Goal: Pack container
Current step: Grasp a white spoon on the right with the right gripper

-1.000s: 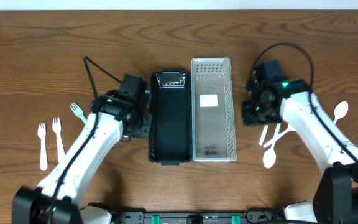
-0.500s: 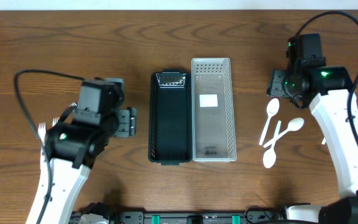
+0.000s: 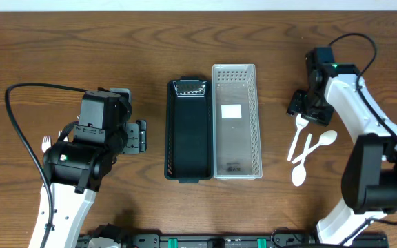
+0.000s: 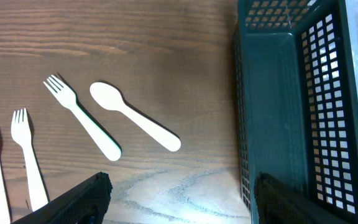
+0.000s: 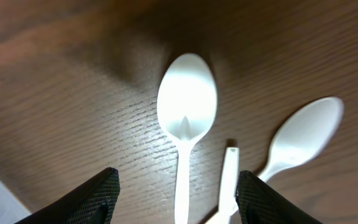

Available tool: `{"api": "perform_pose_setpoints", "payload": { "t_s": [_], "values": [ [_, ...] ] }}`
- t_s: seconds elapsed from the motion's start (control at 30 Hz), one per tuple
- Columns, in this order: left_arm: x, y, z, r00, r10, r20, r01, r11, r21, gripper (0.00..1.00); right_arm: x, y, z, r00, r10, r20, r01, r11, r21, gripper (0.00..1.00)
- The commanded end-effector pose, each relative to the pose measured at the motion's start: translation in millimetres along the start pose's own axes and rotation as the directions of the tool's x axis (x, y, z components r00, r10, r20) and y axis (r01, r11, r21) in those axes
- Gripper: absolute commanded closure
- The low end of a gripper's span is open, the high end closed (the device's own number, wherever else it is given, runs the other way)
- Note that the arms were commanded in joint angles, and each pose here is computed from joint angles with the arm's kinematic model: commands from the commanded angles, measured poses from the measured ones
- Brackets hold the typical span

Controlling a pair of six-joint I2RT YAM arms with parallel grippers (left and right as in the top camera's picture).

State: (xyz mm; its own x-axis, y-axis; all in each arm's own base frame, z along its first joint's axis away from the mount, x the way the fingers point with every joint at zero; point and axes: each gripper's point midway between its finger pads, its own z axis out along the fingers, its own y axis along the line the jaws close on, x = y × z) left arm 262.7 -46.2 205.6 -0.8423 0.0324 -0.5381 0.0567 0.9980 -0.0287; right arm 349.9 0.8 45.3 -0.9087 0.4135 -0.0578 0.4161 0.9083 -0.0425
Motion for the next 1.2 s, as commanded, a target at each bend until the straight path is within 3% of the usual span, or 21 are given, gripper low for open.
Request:
{"api": "perform_pose_setpoints", "payload": {
  "t_s": [0.0, 0.67, 0.87, 1.17],
  "values": [
    [-4, 3, -3, 1.0, -0.012, 0.013, 0.012, 1.0, -0.012, 0.24, 7, 2, 15, 0.998, 0.039, -0.047, -0.039, 0.999, -0.001, 0.36],
    [-4, 3, -3, 1.0, -0.012, 0.013, 0.012, 1.0, -0.012, 0.24, 37, -4, 57, 0.995, 0.034, -0.091, -0.036, 0.999, -0.012, 0.36],
    [-4, 3, -3, 1.0, -0.012, 0.013, 0.012, 1.0, -0.011, 0.24, 37, -4, 57, 0.995, 0.036, -0.092, -0.037, 0.999, -0.011, 0.65],
    [-4, 3, -3, 1.0, -0.012, 0.013, 0.012, 1.0, -0.011, 0.24, 36, -4, 58, 0.995, 0.036, -0.089, -0.037, 0.999, -0.013, 0.85]
  ]
}}
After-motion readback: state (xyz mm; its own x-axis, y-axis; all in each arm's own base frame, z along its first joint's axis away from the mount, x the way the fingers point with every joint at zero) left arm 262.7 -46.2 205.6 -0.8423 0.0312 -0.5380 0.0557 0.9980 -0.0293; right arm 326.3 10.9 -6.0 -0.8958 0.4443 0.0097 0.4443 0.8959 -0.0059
